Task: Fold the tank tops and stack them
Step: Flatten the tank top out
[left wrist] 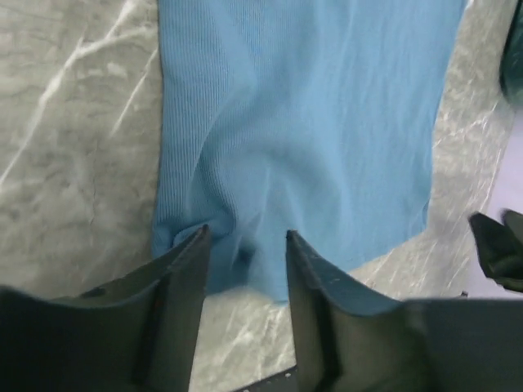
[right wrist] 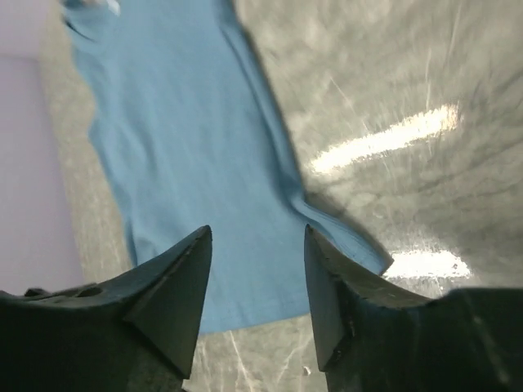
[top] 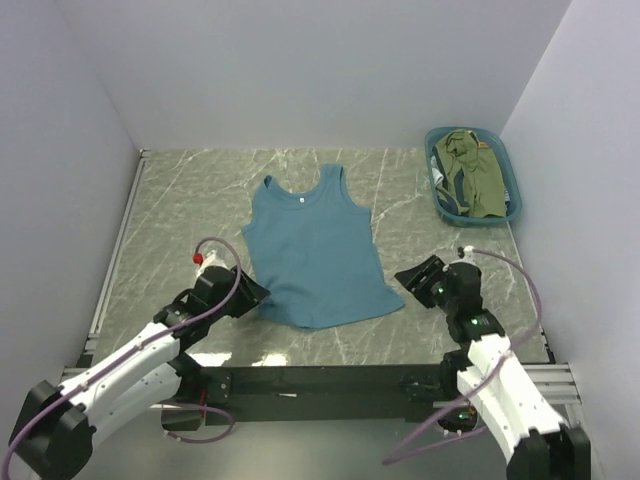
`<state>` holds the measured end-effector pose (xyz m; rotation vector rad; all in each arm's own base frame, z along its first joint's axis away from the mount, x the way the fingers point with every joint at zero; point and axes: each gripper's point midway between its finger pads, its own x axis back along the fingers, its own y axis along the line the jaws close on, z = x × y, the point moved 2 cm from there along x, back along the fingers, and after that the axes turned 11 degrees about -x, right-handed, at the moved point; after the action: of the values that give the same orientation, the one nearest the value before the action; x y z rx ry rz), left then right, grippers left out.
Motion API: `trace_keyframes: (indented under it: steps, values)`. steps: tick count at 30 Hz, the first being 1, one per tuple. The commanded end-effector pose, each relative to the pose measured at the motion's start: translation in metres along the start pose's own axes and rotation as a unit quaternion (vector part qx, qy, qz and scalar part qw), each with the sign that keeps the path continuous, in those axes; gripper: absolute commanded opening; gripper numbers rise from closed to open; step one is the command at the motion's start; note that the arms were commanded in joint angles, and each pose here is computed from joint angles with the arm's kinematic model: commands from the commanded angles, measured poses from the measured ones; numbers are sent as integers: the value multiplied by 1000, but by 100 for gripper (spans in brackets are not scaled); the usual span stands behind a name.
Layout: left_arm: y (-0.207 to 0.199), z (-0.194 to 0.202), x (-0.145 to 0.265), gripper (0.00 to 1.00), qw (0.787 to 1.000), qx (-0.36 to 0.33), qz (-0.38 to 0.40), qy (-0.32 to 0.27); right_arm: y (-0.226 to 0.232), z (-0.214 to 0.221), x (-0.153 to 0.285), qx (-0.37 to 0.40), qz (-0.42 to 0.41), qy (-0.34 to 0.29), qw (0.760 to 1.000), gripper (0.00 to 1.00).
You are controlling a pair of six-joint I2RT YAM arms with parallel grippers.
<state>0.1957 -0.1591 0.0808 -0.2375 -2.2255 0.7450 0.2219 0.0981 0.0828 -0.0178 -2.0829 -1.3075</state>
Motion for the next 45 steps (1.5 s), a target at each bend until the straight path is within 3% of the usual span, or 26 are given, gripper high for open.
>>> trace_keyframes:
  steps: [1,5,8,9,10,11,13,17,20,26,30,38,45]
  values:
    - [-7,-16,17,48,999,25,-27,-21,7,-20,24,18,20,-61,998,59]
    - [-3,-34,36,53,997,14,-63,-48,28,-28,34,55,2,-66,996,60]
    - [-4,-60,36,53,991,7,-99,-94,54,-15,26,92,-25,-30,995,58]
    - [-12,-77,37,54,989,1,-100,-111,61,15,20,126,-23,19,992,58]
    - [-13,-86,34,54,987,-2,-110,-116,67,16,16,142,-10,2,990,58]
    - [-9,-86,20,52,987,-11,-131,-95,90,23,17,157,-25,6,987,58]
    - [-8,-117,7,50,984,-9,-142,-108,100,62,8,202,-13,54,978,57]
    - [29,-137,-49,32,984,2,-174,-47,119,106,-8,249,-11,93,964,52]
    - [36,-139,-79,32,983,-11,-182,-11,111,127,-23,273,12,111,956,51]
    - [35,-152,-105,41,984,-5,-180,-13,62,104,-44,270,94,57,956,50]
    - [38,-154,-115,41,982,0,-189,-8,29,86,-47,246,136,41,959,50]
    - [61,-138,-137,32,972,11,-233,26,-15,54,-37,207,181,12,961,50]
    - [63,-155,-133,30,965,7,-260,8,-16,41,-37,163,182,21,970,51]
